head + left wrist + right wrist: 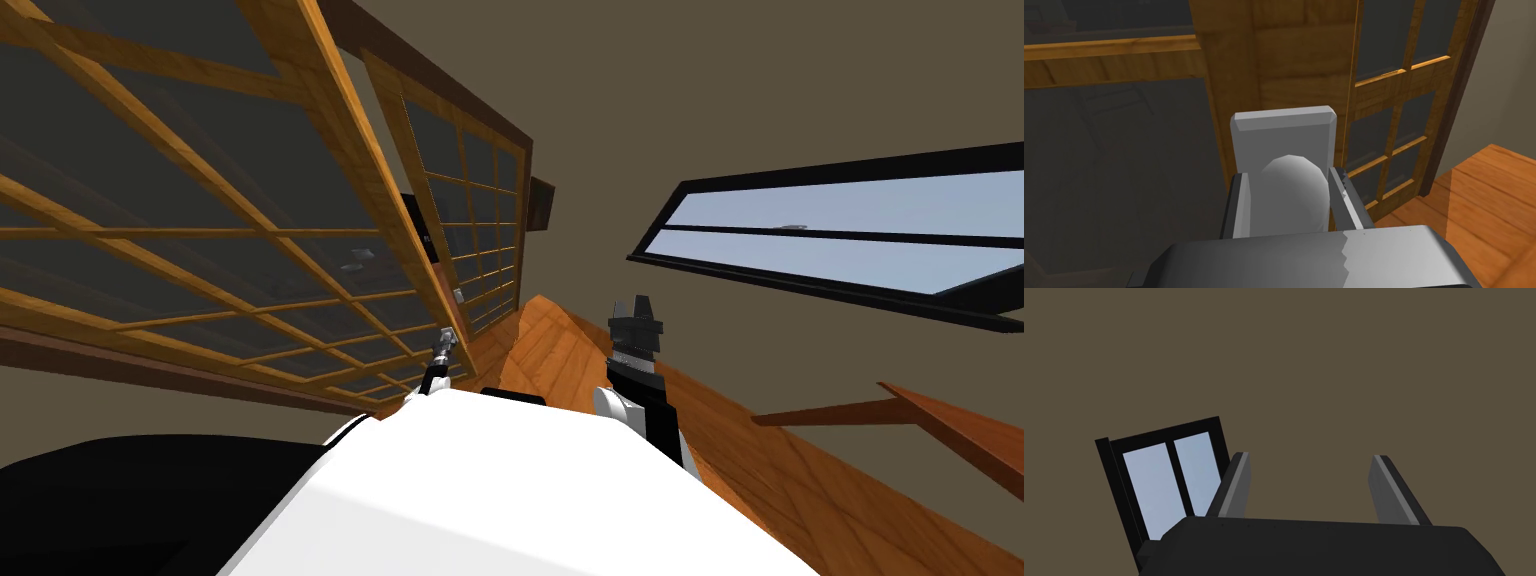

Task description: Pull the door open

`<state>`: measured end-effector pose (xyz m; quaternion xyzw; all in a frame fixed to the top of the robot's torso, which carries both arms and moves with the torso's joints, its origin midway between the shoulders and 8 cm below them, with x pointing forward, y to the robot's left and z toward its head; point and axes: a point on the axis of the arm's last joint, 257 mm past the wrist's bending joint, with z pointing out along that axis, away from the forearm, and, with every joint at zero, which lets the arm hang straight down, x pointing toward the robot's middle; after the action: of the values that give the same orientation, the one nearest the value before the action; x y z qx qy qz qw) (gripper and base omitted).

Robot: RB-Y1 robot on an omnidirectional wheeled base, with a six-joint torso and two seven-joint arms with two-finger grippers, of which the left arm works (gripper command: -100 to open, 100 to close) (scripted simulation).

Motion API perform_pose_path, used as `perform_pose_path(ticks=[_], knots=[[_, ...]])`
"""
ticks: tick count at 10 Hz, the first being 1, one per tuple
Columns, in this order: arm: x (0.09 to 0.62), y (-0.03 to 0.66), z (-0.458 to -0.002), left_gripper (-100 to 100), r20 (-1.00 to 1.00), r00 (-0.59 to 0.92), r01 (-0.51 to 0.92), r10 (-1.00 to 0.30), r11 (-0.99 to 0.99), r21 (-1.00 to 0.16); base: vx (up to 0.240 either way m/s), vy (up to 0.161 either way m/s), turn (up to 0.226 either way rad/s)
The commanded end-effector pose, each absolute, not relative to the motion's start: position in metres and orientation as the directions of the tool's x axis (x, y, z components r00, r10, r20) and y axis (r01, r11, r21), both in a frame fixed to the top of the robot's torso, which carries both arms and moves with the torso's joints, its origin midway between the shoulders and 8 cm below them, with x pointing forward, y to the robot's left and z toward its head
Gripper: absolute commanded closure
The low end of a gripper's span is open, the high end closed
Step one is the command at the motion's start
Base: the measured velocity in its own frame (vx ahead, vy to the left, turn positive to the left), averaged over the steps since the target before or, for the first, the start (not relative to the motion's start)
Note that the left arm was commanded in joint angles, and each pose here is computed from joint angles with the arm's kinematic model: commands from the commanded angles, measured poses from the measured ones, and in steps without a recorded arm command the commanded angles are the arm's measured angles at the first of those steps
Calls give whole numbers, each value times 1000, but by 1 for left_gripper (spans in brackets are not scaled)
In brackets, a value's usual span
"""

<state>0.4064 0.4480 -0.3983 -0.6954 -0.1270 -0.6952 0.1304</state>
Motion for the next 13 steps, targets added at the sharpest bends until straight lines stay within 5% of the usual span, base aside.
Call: perform_pose_path(ticks=[1,13], knots=[[408,440,-398,100,1000,0,330,-1,-944,0,-270,5,-62],[404,418,-398,100,1000,1,208,-1,-978,-2,-174,9,-60]])
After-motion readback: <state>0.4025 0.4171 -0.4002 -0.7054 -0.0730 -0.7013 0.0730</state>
